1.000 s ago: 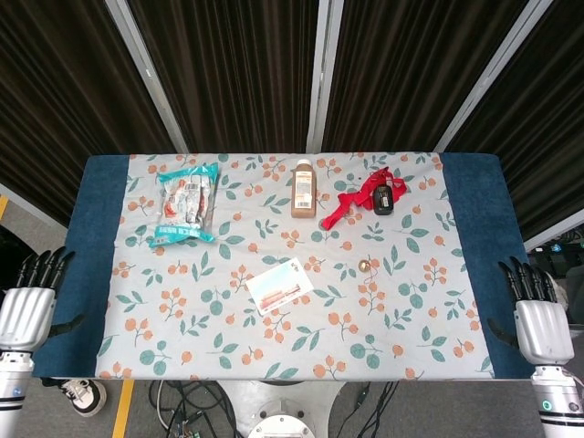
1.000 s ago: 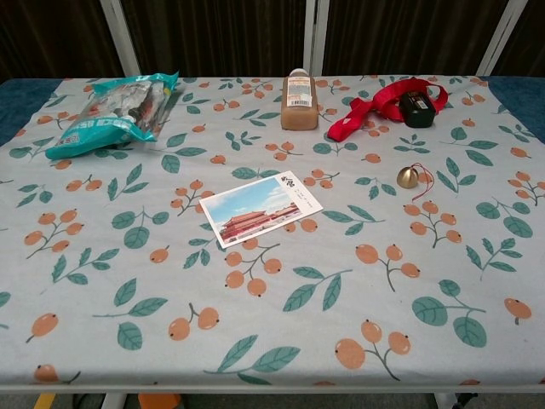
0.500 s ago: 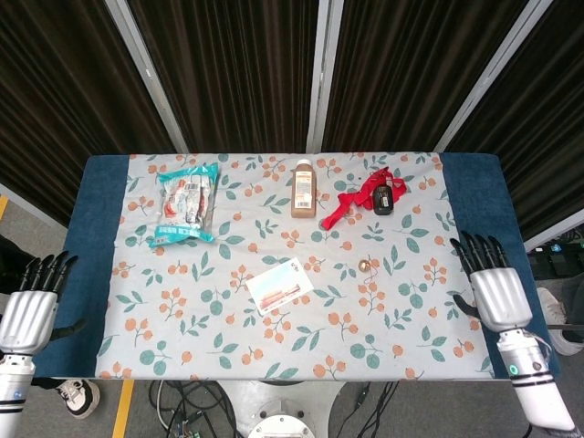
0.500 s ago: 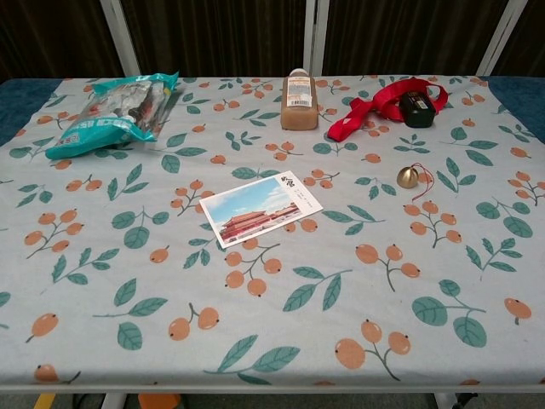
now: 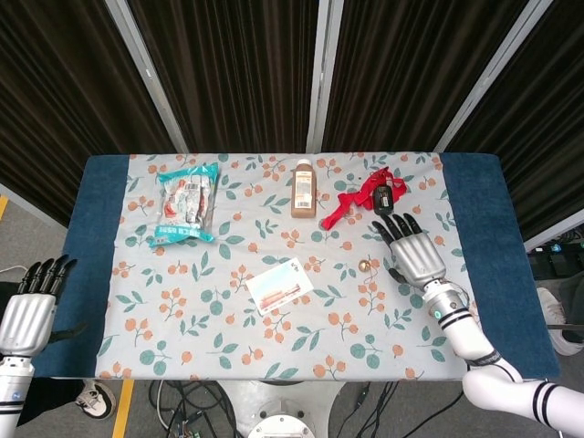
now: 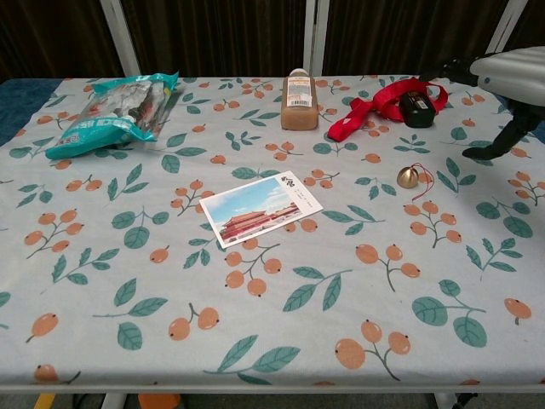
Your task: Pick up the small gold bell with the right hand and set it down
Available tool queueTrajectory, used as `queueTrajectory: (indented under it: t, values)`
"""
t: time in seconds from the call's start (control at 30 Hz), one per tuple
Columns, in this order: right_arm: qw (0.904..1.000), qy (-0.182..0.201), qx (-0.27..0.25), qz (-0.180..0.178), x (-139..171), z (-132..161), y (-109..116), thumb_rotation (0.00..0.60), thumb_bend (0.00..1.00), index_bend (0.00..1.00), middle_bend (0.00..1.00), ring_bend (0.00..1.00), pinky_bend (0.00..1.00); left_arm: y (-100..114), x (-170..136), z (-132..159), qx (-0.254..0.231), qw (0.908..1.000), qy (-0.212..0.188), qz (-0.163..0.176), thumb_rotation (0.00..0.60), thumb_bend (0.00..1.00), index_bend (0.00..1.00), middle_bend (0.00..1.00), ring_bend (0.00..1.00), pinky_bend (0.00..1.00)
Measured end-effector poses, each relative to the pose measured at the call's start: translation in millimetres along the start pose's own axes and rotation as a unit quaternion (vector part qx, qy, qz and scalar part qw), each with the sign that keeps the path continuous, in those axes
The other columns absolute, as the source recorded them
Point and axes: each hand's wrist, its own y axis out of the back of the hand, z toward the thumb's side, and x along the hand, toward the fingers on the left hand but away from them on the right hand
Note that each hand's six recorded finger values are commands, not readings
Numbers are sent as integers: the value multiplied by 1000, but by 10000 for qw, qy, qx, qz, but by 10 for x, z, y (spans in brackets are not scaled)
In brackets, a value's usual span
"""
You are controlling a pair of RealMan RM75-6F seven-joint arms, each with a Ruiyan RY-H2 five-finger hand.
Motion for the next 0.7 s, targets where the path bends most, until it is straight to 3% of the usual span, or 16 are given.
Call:
queueTrajectory:
  t: [0.33, 0.53, 0.7]
  values:
    - [9985, -47, -253, 489, -229, 121, -90, 600, 185, 0, 0, 0, 0, -59, 25, -10, -56, 9999, -34, -112, 600, 12, 56, 32, 0, 38]
    - [9980, -43, -119, 622, -279, 185, -153, 600, 101, 0, 0, 0, 0, -70, 34, -16, -81, 9999, -55, -130, 600, 13, 56, 32, 0, 38]
    - [9980, -40, -92, 625, -298, 230, -180, 600, 92, 28, 0, 0, 0, -67, 36, -22, -103, 9999, -62, -119, 600, 13, 56, 32, 0, 38]
